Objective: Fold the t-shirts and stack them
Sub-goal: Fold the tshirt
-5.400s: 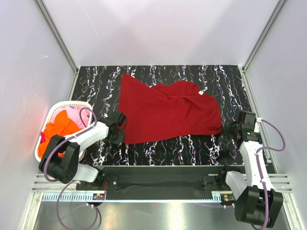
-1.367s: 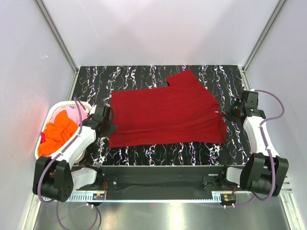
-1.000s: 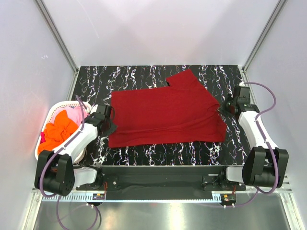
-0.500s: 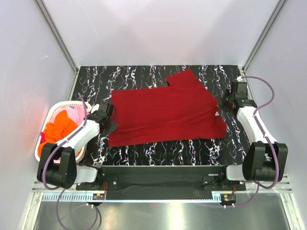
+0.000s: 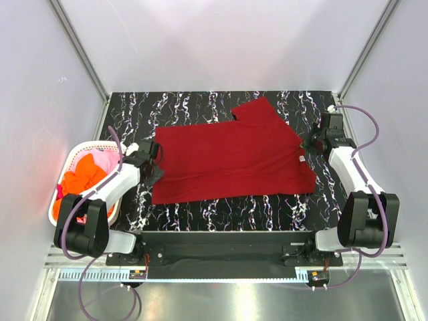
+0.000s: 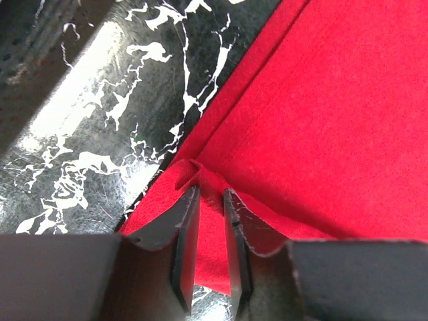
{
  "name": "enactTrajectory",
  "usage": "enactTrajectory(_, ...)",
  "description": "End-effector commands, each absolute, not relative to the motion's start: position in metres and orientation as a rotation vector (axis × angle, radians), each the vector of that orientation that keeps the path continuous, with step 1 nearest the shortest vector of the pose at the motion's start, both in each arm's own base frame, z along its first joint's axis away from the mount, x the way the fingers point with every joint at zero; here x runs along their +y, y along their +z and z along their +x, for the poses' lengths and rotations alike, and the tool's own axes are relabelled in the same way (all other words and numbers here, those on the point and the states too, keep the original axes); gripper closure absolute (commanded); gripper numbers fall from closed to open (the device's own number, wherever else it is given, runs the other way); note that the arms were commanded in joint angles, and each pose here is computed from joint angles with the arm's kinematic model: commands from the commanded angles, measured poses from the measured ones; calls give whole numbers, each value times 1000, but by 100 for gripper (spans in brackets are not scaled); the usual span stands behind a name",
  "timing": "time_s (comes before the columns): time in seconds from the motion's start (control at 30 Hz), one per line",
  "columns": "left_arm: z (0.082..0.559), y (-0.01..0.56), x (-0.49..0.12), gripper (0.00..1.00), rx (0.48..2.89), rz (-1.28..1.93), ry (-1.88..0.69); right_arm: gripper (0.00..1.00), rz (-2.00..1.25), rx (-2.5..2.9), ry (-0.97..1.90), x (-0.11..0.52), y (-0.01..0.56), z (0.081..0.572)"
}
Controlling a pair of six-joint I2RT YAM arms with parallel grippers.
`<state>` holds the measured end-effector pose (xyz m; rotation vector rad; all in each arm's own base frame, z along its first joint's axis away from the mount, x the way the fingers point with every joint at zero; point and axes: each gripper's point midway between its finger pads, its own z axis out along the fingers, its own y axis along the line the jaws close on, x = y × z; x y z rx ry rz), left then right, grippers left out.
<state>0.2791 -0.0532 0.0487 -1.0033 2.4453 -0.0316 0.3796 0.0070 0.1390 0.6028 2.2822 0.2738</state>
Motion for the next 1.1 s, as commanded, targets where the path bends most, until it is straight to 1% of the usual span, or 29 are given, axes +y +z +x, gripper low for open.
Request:
enactTrajectory(0.0, 297, 66, -46, 72, 2339, -1033, -22, 100, 542, 2237, 326, 16, 152, 395)
enactTrajectory(0.17, 302, 83, -44, 67, 2279, -1007, -21, 100, 525, 2256, 343, 24, 147, 397)
enactTrajectory(0.4, 308, 102, -64, 65, 2246, -946, -116, 100, 508, 2240, 332, 26, 154, 399)
enactTrajectory(0.5, 309, 96, -72, 64, 2266, -938, -141, 100, 494, 2227, 316, 25, 159, 402)
enactTrajectory(0.67, 302, 65, -69, 65, 2335, -967, -64, 100, 468, 2219, 330, 27, 160, 409)
enactTrajectory(0.8, 298, 44, -65, 65, 2386, -973, 15, 100, 485, 2239, 285, 21, 145, 406)
enactTrajectory(1.0, 294, 27, -59, 65, 2421, -976, 95, 100, 468, 2246, 283, 21, 139, 416)
enactTrajectory(1.07, 292, 24, -59, 65, 2431, -977, 98, 99, 514, 2261, 238, 15, 129, 416)
